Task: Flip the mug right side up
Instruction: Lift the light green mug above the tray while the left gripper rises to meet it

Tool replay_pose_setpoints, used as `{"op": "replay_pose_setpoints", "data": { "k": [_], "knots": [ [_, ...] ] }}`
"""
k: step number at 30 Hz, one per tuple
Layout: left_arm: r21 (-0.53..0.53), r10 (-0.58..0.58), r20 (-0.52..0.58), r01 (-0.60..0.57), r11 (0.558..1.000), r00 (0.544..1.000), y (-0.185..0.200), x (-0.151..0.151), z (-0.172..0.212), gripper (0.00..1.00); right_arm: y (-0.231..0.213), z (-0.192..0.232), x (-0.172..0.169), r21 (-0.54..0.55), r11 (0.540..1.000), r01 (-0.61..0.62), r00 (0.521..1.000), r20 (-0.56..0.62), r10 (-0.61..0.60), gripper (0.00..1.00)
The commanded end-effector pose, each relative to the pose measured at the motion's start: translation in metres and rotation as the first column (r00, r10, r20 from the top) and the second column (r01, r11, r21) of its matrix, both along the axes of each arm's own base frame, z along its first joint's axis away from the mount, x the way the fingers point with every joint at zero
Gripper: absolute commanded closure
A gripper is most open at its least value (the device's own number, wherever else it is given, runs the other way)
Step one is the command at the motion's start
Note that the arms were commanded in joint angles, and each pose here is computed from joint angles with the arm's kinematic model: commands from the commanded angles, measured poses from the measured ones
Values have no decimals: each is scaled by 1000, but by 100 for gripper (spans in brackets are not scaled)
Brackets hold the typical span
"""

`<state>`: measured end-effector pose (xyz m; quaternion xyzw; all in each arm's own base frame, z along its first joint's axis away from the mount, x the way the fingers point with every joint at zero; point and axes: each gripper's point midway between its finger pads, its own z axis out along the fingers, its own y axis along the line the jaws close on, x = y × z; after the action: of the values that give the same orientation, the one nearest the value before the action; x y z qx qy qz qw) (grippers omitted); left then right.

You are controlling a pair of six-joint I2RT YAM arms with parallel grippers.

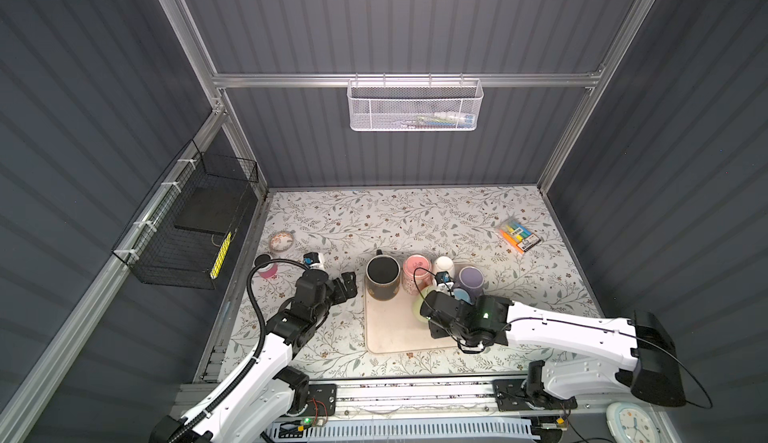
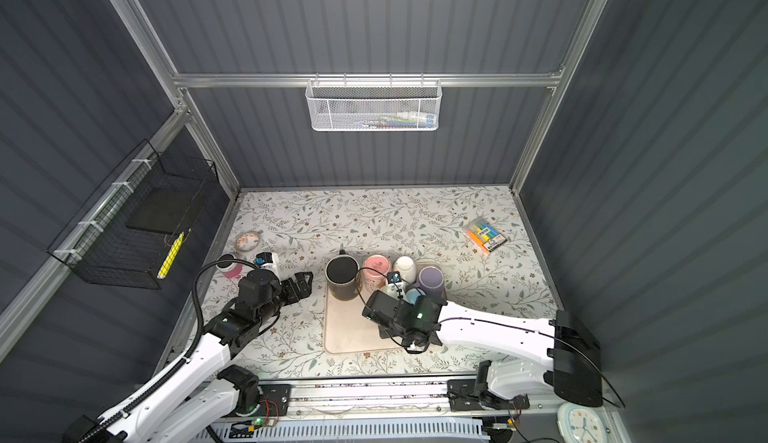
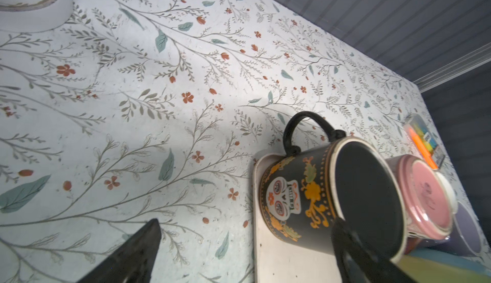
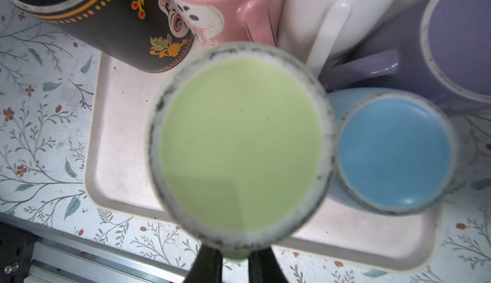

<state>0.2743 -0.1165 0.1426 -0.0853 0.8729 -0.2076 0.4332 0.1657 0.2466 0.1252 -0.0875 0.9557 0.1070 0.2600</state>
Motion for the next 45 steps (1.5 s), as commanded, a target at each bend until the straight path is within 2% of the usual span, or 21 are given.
{"op": "replay_pose_setpoints", "data": {
  "k": [1,11,17,23,32,36,39,45],
  "knots": [
    [-42,-50,13,50,998,999,-11,-1,20,0,7,28,7,91,995,-35,995,99,26,100],
    [-83,-94,41,97,992,995,-20,-4,57,0,6,66,0,227,961,-155,972,210,107,100],
    [-129,-145,112,159,979,983,-27,-11,94,0,6,95,0,300,928,-219,949,286,131,100],
    [-187,-229,190,264,946,955,-43,-21,126,0,5,116,4,355,900,-255,933,336,132,100],
    [-275,-340,323,431,859,883,-70,-31,159,0,-1,158,14,450,837,-310,901,421,107,100],
    [-318,-397,393,527,788,830,-85,-36,174,0,-4,181,19,494,796,-350,883,457,105,100],
    [-329,-421,429,573,751,799,-93,-36,180,0,-4,198,23,509,772,-380,868,484,109,100],
    [-353,-466,493,658,665,735,-108,-38,190,7,-7,230,30,541,726,-425,841,533,94,100]
  ]
}}
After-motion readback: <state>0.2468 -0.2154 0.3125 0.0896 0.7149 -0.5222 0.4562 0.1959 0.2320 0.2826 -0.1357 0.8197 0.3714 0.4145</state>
